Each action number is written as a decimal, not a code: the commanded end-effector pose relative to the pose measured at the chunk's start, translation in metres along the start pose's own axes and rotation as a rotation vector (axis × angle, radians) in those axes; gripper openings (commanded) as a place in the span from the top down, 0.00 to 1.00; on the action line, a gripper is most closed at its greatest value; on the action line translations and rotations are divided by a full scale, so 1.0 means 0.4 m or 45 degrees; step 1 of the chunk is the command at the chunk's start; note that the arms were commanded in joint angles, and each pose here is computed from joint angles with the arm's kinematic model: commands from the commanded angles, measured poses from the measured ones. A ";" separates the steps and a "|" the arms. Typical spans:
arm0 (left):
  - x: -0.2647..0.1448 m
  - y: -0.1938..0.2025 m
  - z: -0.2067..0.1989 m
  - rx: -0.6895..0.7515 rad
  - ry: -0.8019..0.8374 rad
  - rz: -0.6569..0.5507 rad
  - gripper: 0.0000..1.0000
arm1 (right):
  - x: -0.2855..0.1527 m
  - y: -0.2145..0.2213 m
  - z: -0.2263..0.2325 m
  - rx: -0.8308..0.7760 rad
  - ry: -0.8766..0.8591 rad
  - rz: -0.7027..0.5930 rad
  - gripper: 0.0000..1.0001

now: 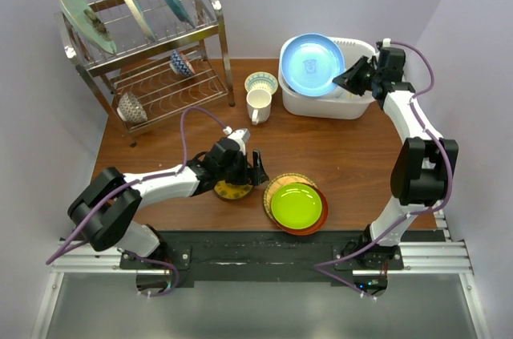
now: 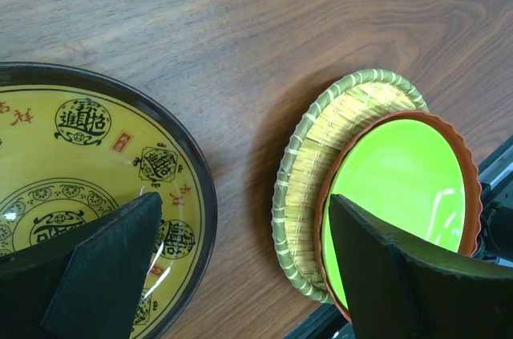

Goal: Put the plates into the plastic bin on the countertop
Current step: Place the plate in the plastic bin.

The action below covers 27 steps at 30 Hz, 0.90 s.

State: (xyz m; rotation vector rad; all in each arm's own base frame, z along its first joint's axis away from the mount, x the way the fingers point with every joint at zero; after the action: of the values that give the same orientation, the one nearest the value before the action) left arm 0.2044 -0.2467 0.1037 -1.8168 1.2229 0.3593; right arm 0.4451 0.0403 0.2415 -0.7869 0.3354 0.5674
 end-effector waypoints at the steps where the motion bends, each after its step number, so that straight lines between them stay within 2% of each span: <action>1: 0.001 -0.024 -0.017 0.047 0.010 -0.034 0.11 | 0.003 -0.075 0.022 0.007 0.006 -0.110 1.00; 8: 0.002 -0.020 -0.014 0.049 0.002 -0.029 0.11 | 0.029 -0.107 -0.012 0.052 0.060 -0.158 1.00; 21: 0.001 -0.023 -0.009 0.054 -0.029 -0.035 0.11 | 0.103 -0.096 -0.088 0.081 0.167 -0.146 1.00; 27: 0.000 -0.023 -0.007 0.057 -0.037 -0.035 0.11 | 0.124 -0.084 -0.110 0.070 0.193 -0.114 0.96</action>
State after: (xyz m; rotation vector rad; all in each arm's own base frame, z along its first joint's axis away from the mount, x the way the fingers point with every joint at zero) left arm 0.2037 -0.2415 0.0995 -1.7820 1.2008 0.3961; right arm 0.4884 0.0103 0.1873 -0.7533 0.5151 0.4555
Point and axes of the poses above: each gripper's point midway between its finger pads, its own x axis out along the fingers, its own z axis along the line the jaws close on, y = z × x, the point moved 7 cm from there along -x, back along the fingers, and after that the axes turned 3 degrees about -x, right-handed, at the moved point
